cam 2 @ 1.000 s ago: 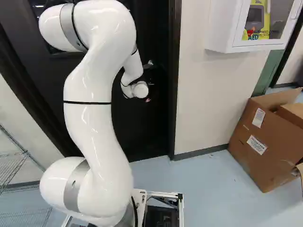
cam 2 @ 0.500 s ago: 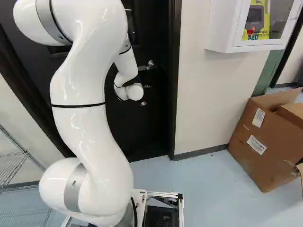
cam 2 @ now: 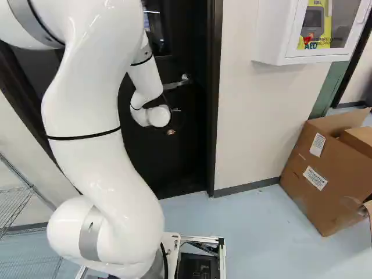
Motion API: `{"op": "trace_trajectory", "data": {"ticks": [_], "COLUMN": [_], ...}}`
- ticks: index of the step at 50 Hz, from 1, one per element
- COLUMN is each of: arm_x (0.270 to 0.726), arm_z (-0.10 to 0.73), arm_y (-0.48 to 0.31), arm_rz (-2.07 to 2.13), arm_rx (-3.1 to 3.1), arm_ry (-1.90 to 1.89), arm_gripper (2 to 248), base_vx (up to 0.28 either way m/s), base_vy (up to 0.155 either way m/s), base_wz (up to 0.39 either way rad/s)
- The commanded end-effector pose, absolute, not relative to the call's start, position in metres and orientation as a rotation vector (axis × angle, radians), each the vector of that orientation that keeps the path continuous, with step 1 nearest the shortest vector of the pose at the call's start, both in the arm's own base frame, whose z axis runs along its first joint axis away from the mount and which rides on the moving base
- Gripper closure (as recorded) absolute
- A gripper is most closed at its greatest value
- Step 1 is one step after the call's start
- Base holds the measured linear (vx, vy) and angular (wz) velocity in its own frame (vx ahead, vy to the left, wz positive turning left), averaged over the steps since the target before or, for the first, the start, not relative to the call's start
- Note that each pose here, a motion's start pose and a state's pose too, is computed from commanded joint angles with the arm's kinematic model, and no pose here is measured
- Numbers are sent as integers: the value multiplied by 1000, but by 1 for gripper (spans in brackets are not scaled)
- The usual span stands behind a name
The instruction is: Open the door and move inside
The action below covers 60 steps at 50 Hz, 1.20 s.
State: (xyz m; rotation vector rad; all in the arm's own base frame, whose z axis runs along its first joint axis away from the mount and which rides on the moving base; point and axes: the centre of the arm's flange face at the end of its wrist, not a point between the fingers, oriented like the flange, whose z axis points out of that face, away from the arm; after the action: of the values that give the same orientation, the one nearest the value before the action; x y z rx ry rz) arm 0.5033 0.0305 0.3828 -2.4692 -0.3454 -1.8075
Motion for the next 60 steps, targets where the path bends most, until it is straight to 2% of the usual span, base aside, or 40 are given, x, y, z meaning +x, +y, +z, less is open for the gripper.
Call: {"op": "trace_trajectory", "data": {"ticks": [60], "arm_x": [382], "arm_z": [383], "arm_y": [21], "arm_rz": [-1734], "arm_rx": [-2582], "arm_ry": [-62], "arm_gripper": [3], "base_vx": [0], "base_vy": [0], "base_wz": [0]}}
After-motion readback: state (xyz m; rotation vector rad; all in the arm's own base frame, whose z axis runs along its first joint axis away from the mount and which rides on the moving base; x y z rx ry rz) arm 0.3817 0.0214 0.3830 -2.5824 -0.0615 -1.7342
